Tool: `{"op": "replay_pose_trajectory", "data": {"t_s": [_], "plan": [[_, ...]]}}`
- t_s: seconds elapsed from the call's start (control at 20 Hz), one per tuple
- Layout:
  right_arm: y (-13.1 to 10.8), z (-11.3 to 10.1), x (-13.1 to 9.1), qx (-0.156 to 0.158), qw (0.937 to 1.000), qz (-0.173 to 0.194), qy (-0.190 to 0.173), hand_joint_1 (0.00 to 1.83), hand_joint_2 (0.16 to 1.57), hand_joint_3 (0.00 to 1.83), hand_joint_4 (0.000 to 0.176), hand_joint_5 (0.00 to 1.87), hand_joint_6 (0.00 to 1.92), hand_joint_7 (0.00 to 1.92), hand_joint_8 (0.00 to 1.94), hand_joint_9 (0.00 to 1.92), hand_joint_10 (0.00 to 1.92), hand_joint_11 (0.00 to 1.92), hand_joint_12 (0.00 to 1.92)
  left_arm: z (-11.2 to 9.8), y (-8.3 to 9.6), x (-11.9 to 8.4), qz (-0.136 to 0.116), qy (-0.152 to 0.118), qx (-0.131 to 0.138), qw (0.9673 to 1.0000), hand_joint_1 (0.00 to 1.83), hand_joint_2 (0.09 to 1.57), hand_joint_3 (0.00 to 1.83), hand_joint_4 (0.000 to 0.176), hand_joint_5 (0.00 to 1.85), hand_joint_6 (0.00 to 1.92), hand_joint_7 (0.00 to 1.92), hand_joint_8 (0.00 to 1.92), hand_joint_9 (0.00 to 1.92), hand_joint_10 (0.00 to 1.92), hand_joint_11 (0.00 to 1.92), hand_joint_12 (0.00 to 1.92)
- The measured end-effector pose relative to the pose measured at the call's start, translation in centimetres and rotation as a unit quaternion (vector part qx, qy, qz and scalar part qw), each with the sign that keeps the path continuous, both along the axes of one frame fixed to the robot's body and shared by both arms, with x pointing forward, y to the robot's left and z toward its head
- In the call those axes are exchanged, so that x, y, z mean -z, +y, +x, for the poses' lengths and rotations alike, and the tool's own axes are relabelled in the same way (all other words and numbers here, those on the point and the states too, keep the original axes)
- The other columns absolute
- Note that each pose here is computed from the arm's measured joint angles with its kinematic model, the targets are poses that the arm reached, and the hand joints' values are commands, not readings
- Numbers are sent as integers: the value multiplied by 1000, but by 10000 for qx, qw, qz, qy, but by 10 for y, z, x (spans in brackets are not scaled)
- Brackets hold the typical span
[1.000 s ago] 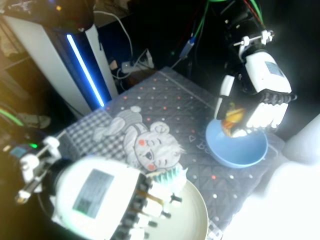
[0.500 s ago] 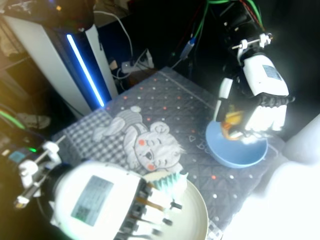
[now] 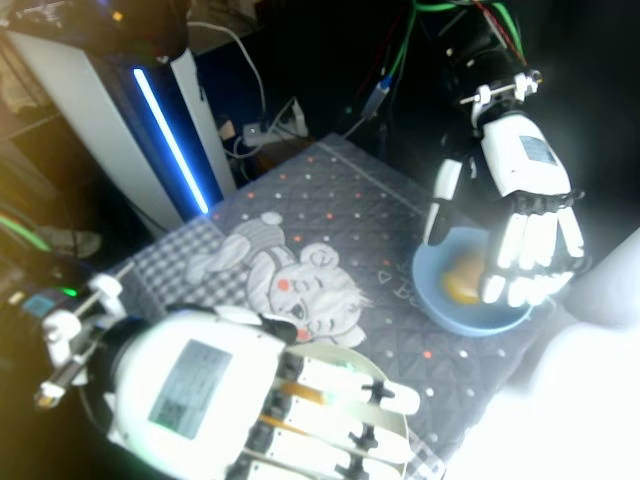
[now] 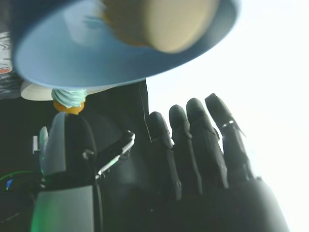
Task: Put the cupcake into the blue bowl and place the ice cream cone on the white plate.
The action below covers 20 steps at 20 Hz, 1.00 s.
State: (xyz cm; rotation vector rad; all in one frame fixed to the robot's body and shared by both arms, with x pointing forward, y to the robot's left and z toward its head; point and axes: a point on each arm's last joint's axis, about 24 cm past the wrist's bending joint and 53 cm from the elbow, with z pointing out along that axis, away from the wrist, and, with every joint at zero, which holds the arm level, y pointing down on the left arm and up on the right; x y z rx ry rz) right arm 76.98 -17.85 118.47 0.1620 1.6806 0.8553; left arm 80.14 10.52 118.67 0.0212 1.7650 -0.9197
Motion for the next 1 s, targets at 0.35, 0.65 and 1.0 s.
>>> {"op": "replay_pose_trajectory", "data": {"t_s": [0.35, 0.65, 1.0], "plan": [[21, -13, -8, -238, 9995, 186, -116, 874, 646, 0, 72, 173, 1, 267, 2, 230, 3, 0, 841, -8, 7, -5, -25, -38, 69, 10000, 1017, 867, 0, 25, 410, 0, 380, 2, 375, 0, 1, 881], [13, -40, -54, -393, 9952, 478, -754, 681, 724, 3, 124, 30, 1, 140, 2, 102, 5, 0, 479, -34, 26, -34, -239, -387, 233, 9987, 875, 836, 2, 81, 162, 0, 157, 0, 109, 1, 0, 238], [24, -82, -92, -812, 9852, 589, -1390, 568, 706, 0, 176, 0, 0, 62, 1, 37, 3, 0, 226, -68, 27, -42, -476, -584, 616, 9952, 772, 792, 0, 104, 89, 0, 41, 5, 23, 7, 0, 253]]}}
